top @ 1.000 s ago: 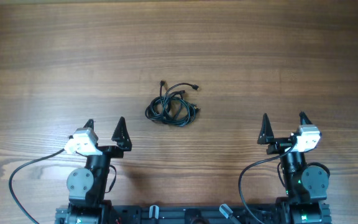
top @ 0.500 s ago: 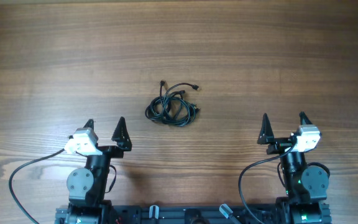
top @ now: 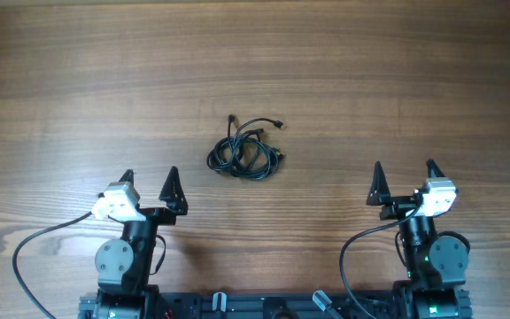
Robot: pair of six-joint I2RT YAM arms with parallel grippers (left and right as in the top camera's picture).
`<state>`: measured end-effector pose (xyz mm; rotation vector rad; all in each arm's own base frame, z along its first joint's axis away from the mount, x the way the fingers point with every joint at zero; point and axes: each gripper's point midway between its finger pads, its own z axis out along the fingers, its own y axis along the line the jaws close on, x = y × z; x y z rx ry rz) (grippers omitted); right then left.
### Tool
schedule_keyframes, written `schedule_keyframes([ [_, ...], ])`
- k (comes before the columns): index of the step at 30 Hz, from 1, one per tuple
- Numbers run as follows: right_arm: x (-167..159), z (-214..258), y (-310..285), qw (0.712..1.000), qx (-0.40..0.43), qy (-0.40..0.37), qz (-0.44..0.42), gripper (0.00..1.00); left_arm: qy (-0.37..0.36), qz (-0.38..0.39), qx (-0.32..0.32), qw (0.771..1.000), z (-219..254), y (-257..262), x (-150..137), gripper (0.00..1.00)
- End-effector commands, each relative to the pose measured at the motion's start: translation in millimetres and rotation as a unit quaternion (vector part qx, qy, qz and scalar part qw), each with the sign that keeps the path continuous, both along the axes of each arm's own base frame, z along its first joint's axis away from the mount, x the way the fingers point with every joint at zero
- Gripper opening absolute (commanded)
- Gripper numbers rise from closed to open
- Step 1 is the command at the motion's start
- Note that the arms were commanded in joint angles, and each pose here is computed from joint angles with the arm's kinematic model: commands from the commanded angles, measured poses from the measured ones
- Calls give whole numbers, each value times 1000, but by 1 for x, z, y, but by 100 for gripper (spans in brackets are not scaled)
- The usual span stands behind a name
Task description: Untangle cables
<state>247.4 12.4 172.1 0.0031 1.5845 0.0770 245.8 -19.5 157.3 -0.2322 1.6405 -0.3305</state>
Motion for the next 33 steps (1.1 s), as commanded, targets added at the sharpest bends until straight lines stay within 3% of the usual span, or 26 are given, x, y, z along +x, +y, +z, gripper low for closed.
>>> schedule_keyframes([
  [1,0,3,-3,1000,1,-7,-7,100,-2,-3,10,1000,0,-1,0,100],
  [33,0,3,-3,1000,1,-7,-7,100,-24,-9,7,1000,12,-3,0,100],
])
